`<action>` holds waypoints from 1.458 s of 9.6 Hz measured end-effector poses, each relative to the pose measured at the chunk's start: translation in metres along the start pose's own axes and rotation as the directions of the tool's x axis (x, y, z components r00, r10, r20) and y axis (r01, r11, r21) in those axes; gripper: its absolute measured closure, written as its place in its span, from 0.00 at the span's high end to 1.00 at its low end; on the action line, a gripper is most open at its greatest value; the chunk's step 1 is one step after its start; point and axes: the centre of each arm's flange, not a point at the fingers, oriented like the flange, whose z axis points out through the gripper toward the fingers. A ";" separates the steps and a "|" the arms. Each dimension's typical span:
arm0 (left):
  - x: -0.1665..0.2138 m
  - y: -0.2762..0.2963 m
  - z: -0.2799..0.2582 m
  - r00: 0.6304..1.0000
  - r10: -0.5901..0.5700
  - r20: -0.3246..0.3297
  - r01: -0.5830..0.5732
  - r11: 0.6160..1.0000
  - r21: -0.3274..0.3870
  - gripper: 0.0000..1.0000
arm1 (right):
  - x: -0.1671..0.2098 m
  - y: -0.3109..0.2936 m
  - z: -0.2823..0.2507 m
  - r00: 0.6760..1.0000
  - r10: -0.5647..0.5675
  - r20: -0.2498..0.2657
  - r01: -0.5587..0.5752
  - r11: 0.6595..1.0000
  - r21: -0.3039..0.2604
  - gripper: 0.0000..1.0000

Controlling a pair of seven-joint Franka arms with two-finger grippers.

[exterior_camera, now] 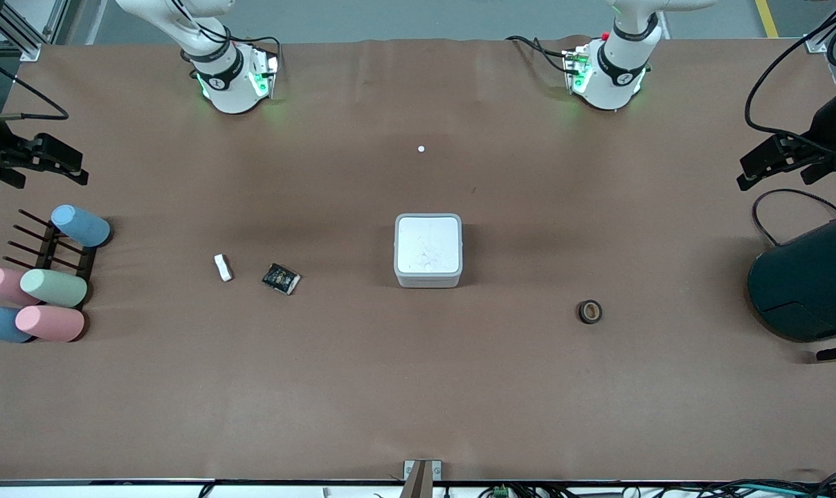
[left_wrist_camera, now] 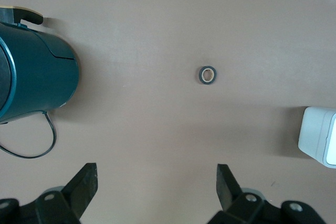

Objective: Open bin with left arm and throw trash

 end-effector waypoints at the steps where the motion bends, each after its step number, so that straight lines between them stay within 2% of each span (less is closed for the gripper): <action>1: 0.000 0.000 0.000 1.000 0.000 -0.001 0.000 1.000 0.000 1.00 | 0.000 0.000 0.000 1.000 0.000 0.000 0.000 1.000 0.000 1.00; 3: 0.000 0.007 0.001 1.000 0.014 0.002 -0.014 1.000 0.001 1.00 | 0.001 -0.001 0.003 1.000 -0.002 0.005 0.002 1.000 0.002 1.00; 5: -0.010 0.059 0.017 0.991 0.115 0.064 -0.116 0.993 0.000 0.96 | 0.016 -0.021 0.034 0.998 -0.036 0.061 0.034 0.999 0.022 1.00; 6: -0.019 0.110 0.035 0.974 0.200 0.105 -0.199 0.980 -0.017 0.82 | 0.030 -0.042 0.067 0.995 -0.044 0.094 0.040 0.998 0.042 1.00; 7: -0.027 0.167 0.062 0.954 0.267 0.133 -0.261 0.963 -0.065 0.64 | 0.045 -0.067 0.108 0.994 -0.015 0.112 0.008 0.998 0.057 1.00; 8: -0.028 0.221 0.098 0.941 0.310 0.135 -0.296 0.948 -0.115 0.50 | 0.057 -0.092 0.152 0.993 0.030 0.117 -0.037 0.998 0.058 1.00; 9: -0.027 0.268 0.139 0.938 0.324 0.124 -0.306 0.941 -0.143 0.33 | 0.064 -0.113 0.202 0.990 0.074 0.118 -0.081 0.995 0.057 1.00; 11: -0.037 0.350 0.230 0.951 0.291 0.107 -0.270 0.947 -0.176 0.07 | 0.064 -0.128 0.301 0.981 0.166 0.105 -0.177 0.977 0.116 1.00; 12: -0.045 0.380 0.270 0.956 0.276 0.098 -0.255 0.949 -0.186 0.01 | 0.058 -0.128 0.340 0.969 0.217 0.117 -0.233 0.962 0.144 1.00; 14: -0.042 0.401 0.313 0.969 0.243 0.053 -0.226 0.949 -0.219 0.01 | 0.053 -0.144 0.379 0.929 0.342 0.139 -0.361 0.921 0.147 1.00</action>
